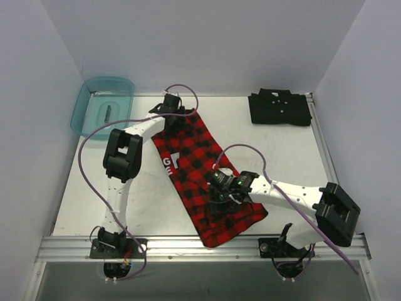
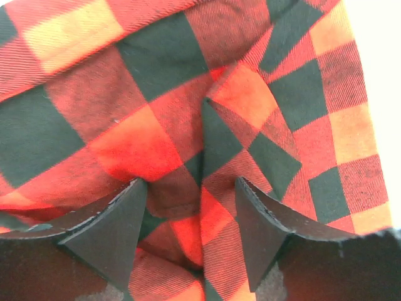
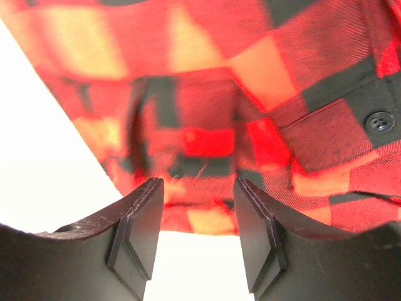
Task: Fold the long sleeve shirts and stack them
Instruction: Fold the shirt
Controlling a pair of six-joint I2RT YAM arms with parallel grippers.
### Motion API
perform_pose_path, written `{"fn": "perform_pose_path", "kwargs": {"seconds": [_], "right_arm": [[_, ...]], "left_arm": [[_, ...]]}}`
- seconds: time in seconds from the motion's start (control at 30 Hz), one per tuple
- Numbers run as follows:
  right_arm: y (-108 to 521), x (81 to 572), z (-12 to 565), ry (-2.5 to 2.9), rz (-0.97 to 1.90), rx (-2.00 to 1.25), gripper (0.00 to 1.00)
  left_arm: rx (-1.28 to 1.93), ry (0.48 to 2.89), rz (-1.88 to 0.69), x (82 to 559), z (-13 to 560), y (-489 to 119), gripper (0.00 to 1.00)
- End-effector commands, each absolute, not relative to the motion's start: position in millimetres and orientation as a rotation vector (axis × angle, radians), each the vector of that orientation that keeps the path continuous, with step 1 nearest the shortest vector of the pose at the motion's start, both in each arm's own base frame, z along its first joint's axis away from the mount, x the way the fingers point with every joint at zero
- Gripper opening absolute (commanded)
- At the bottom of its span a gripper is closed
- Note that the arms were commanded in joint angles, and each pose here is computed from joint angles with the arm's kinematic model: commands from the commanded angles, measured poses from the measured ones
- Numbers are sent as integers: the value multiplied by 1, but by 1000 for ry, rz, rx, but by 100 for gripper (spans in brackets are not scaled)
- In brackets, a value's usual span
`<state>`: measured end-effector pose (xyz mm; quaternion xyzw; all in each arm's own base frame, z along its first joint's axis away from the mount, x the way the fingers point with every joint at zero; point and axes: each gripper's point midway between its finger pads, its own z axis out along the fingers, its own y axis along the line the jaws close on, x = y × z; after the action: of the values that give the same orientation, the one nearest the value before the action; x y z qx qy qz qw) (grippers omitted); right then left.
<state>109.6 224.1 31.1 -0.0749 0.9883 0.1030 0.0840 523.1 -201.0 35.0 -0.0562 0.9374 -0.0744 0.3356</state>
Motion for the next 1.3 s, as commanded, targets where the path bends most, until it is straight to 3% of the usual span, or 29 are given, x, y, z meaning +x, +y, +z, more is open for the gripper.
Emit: {"fn": "perform_pose_path", "kwargs": {"seconds": [0.0, 0.13, 0.27, 0.43, 0.57, 0.87, 1.03, 1.27], "right_arm": [[246, 123, 69, 2870, 383, -273, 49], [247, 146, 98, 2766, 419, -365, 49], [210, 177, 99, 2744, 376, -304, 48], [175, 188, 79, 2808, 314, -267, 43], [161, 183, 62, 2859, 269, -234, 30], [160, 158, 23, 2997, 285, -182, 28], [173, 136, 13, 3073, 321, -192, 28], [245, 124, 20, 3042, 517, -310, 28]], "left_arm": [[-6, 2301, -226, 560, 84, -210, 70], [-42, 2168, -310, 555, 160, -215, 79], [-198, 2122, -279, 506, 199, -199, 84], [-252, 2250, -258, 418, 161, -209, 82], [-257, 2292, -258, 392, 130, -220, 78], [-276, 2420, -134, 405, 60, -213, 65], [-256, 2490, -81, 425, 30, -203, 65], [-156, 2479, -84, 484, 27, -205, 68]]}}
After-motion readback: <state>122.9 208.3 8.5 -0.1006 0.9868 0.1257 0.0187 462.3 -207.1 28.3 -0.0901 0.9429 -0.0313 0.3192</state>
